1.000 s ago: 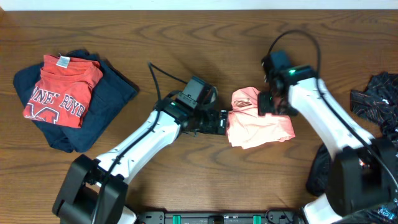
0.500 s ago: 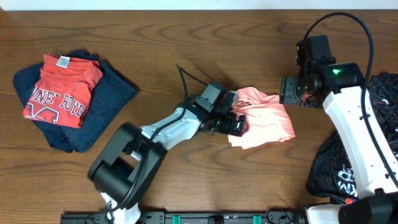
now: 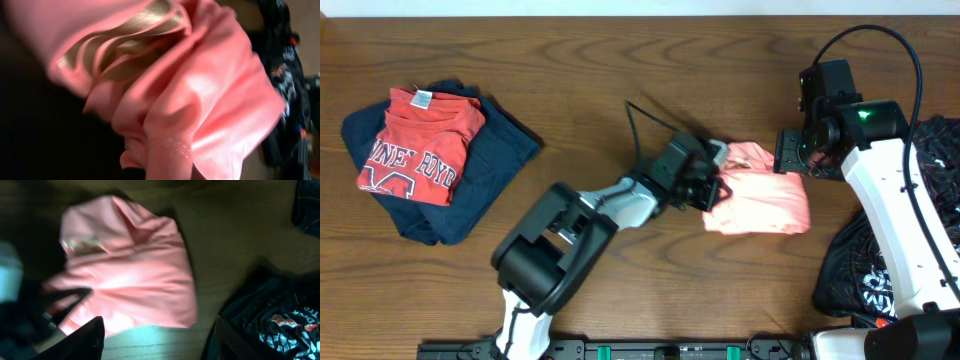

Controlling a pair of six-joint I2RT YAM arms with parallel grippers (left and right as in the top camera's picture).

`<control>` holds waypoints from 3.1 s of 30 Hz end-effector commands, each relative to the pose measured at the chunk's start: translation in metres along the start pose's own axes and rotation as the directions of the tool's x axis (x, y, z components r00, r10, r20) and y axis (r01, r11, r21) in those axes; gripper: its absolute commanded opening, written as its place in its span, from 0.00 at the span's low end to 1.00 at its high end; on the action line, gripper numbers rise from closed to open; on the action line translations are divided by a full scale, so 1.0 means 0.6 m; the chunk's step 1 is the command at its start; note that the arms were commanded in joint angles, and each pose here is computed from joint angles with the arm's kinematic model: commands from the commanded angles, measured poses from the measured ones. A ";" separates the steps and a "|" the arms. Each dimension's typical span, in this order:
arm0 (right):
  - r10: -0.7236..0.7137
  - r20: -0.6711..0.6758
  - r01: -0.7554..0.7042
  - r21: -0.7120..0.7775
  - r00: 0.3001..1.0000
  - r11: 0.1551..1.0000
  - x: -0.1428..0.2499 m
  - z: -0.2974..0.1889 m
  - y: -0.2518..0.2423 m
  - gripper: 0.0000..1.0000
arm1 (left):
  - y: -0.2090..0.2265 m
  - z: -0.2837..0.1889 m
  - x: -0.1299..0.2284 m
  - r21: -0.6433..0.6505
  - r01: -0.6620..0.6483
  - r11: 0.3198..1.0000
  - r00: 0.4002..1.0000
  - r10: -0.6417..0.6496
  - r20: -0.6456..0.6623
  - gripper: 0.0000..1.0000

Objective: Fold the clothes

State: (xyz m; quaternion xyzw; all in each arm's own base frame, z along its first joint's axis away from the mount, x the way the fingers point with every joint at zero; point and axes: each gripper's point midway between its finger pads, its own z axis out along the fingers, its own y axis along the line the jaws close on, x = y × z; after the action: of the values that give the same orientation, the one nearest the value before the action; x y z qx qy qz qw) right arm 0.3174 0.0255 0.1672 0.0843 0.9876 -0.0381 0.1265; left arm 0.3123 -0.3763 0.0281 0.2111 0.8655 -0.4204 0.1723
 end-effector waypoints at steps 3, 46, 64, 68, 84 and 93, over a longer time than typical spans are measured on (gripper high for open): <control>0.000 0.004 0.000 0.019 1.000 1.000 0.001 -0.007 -0.011 0.68 | 0.074 -0.161 -0.163 -0.102 0.057 0.993 0.962 -0.027 0.273 0.06; 0.011 0.015 -0.009 -0.095 1.000 0.995 -0.009 -0.008 0.021 0.83 | 0.259 -0.661 -0.161 -0.263 0.459 0.849 0.736 -0.198 0.647 0.98; 0.060 -0.245 -0.102 -0.166 0.968 0.981 0.078 -0.017 -0.025 0.99 | 0.151 -0.503 0.172 -0.731 0.417 0.540 0.778 -0.628 -0.019 0.98; 0.064 -0.193 -0.099 -0.179 0.979 0.979 0.085 -0.042 -0.028 0.99 | 0.123 -0.531 0.164 -0.713 0.415 0.565 0.835 -0.548 0.052 0.98; 0.186 0.555 -0.077 -0.214 0.811 0.974 0.122 -0.137 -0.081 0.99 | -0.059 -0.704 0.133 -0.559 0.279 0.781 0.706 0.228 0.670 0.98; 0.151 0.387 -0.096 -0.157 0.909 0.983 0.230 -0.100 -0.099 0.99 | -0.086 -0.727 0.145 -0.544 0.255 0.800 0.641 0.282 0.714 0.98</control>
State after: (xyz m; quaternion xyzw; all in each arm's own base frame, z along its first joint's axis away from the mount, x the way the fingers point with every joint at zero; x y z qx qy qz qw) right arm 0.1669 -0.0034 0.2002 0.1218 0.9292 0.0274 0.3477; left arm 0.1585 -0.0380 0.2795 -0.0426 0.7913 -0.1737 0.5847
